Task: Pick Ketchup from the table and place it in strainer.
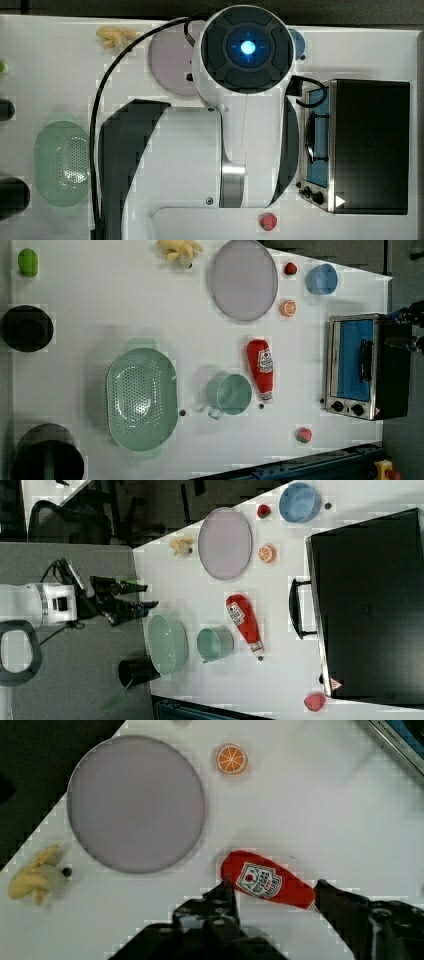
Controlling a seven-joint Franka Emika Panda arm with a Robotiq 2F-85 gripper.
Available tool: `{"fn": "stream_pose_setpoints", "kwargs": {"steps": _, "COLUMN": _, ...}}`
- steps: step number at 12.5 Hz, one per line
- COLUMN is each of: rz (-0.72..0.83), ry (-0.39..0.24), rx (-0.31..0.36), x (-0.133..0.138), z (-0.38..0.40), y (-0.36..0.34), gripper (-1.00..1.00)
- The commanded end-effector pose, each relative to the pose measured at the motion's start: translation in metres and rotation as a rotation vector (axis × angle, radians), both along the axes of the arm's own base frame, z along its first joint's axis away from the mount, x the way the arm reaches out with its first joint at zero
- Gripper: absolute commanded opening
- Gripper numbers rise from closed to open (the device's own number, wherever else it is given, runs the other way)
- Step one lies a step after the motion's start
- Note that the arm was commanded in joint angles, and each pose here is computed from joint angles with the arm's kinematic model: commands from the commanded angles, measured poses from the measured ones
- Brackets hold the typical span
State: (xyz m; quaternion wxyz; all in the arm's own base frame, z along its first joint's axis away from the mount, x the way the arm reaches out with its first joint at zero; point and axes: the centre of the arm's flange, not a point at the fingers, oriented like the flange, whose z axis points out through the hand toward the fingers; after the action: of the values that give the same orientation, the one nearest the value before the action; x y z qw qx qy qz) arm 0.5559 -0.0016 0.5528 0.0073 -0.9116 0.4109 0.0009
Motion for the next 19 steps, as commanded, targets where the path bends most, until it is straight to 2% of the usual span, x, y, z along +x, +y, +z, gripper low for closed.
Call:
{"fn": "stream_pose_setpoints", "kwargs": {"steps": 1, "rz": 0.025, "ry": 0.027, "rx": 0.003, "x": -0.069, "z": 0.040, "y": -0.024, "gripper": 0.59}}
{"fn": "stream_pose_setpoints", "kwargs": {"steps": 3, "rz": 0.033, "ry": 0.038, "rx": 0.004, "x": -0.067, "z": 0.033, "y": -0.022, "gripper": 1.00}}
{"fn": "stream_pose_setpoints", "kwargs": {"steps": 7, "rz": 0.112, "ry": 0.147, "rx": 0.013, "x": -0.056, "z": -0.025, "y": -0.006, "gripper": 1.00}}
{"fn": "stream_pose_setpoints", "kwargs": {"steps": 10, "rz": 0.317, "ry": 0.191, "rx": 0.034, "x": -0.045, "z": -0.091, "y": 0.009, "gripper": 1.00}}
{"fn": "stream_pose_setpoints", "kwargs": {"steps": 16, "rz": 0.866, "ry": 0.065, "rx": 0.045, "x": -0.042, "z": -0.208, "y": 0.018, "gripper": 1.00}}
{"fn": "stream_pose_setpoints", "kwargs": {"steps": 19, "rz": 1.009, "ry": 0.015, "rx": 0.031, "x": -0.050, "z": -0.254, "y": 0.019, "gripper": 1.00}}
